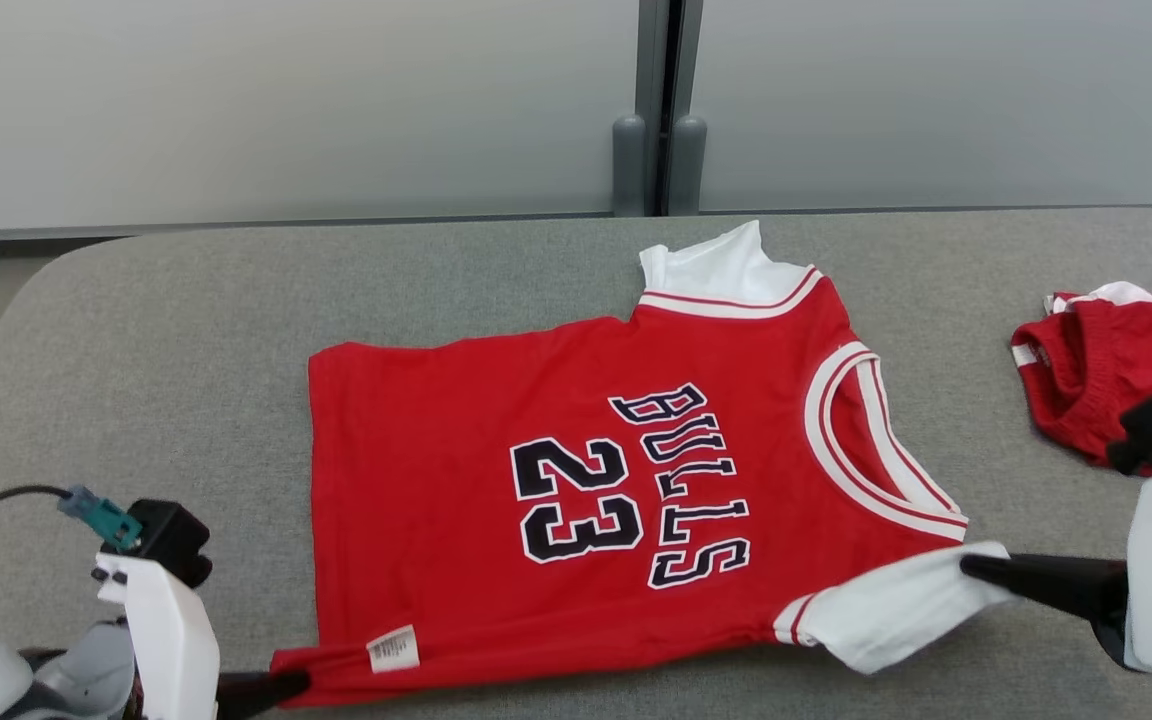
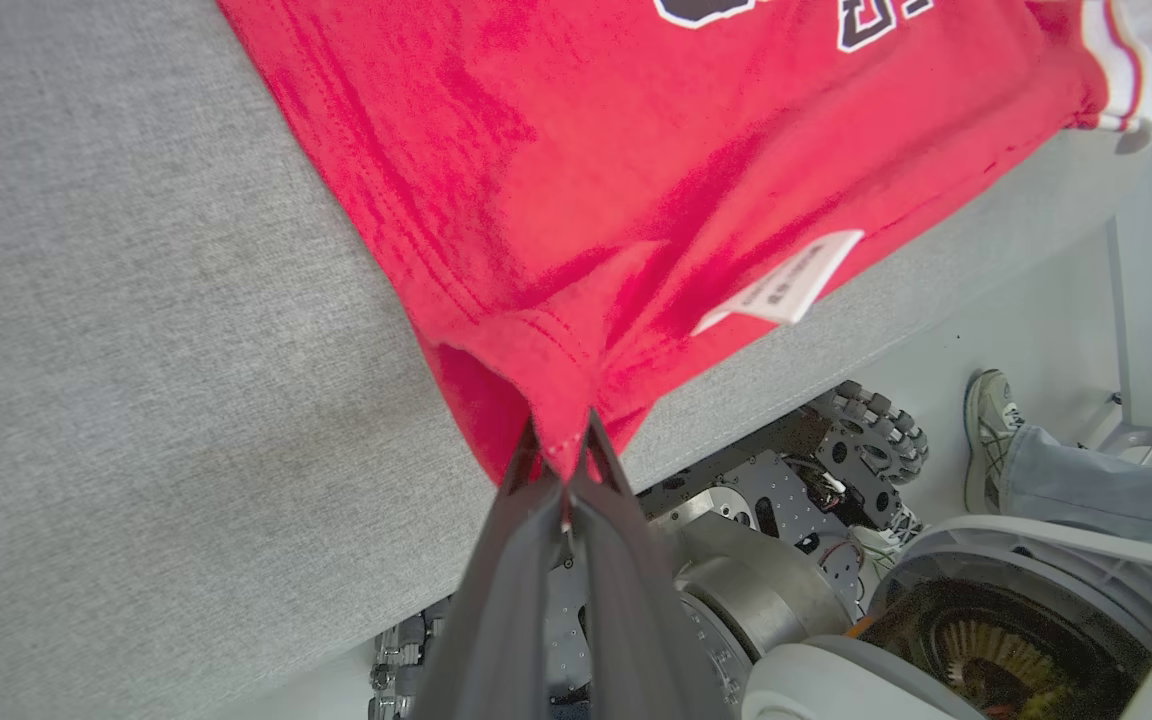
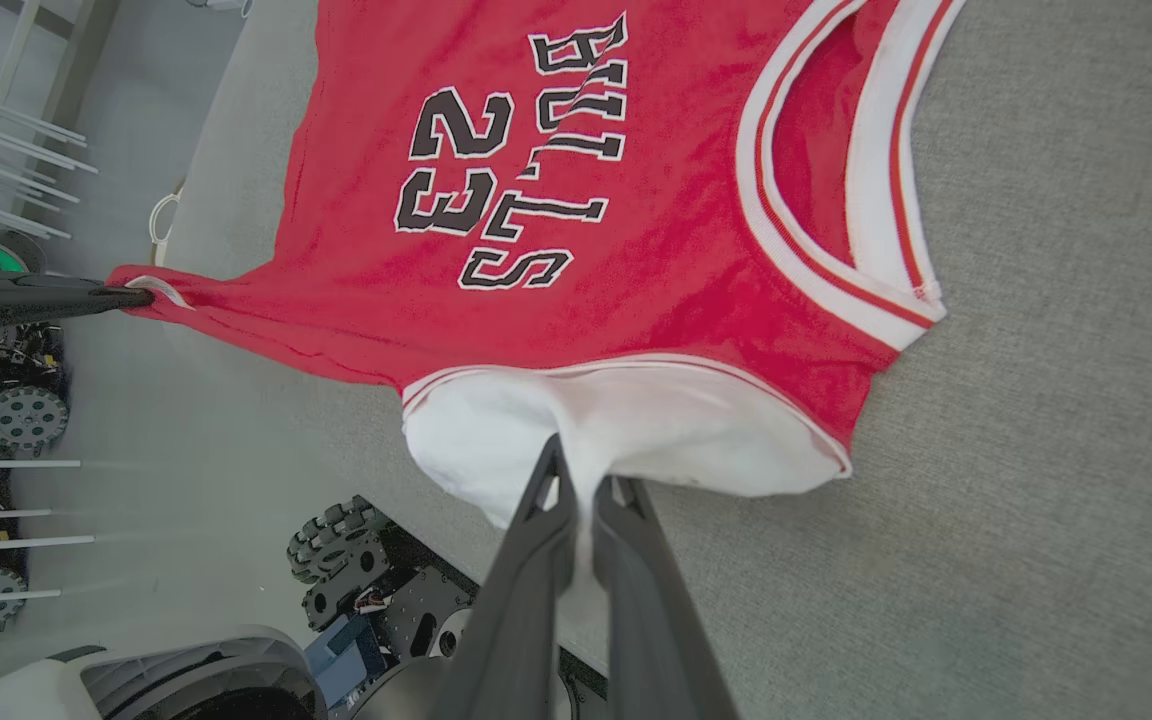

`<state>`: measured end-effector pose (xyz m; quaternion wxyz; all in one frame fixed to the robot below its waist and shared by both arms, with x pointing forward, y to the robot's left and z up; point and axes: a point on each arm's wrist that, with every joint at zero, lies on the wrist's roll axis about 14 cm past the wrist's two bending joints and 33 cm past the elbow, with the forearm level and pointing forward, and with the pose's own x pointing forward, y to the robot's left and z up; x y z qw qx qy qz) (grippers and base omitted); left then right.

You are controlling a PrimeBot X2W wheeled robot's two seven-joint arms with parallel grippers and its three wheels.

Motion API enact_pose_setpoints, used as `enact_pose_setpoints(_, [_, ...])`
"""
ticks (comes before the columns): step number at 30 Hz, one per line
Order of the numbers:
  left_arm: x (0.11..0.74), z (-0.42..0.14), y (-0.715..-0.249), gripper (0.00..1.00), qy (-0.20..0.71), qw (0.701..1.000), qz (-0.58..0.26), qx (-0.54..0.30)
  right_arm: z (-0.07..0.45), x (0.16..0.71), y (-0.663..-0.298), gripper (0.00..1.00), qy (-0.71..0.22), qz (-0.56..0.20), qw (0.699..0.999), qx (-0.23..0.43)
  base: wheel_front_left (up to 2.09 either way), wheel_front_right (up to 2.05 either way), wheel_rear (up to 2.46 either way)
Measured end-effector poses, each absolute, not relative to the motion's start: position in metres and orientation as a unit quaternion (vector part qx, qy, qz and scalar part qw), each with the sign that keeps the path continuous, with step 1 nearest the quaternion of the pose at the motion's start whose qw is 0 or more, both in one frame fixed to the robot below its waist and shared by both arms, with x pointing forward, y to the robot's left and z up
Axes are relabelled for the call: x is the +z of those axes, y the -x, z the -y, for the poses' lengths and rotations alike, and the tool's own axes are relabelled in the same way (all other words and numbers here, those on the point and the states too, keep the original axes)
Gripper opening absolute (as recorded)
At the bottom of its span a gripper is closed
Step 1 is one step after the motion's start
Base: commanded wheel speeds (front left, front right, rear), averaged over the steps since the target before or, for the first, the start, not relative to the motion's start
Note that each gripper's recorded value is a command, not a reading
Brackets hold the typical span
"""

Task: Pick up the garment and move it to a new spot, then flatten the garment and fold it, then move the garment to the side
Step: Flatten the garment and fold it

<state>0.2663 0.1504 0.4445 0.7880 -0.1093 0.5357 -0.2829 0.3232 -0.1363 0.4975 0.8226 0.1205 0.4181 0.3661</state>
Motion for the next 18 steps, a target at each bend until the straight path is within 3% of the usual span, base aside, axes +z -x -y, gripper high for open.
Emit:
enact_pose_setpoints(11, [0.441,-0.153,-0.313,0.0,0.149,0.739,-0.596,-0.276,0.134,0.473,-0.407,0.0,-0.134,-0.484,0.8,0.328,0.0,0.0,0.0])
enact_pose_setpoints(18, [0.433,-0.16,-0.339,0.0,0.173,0.741,-0.598,-0.252,0.122,0.457,-0.438,0.0,-0.133,-0.504,0.793,0.316,0.0,0.0,0.0])
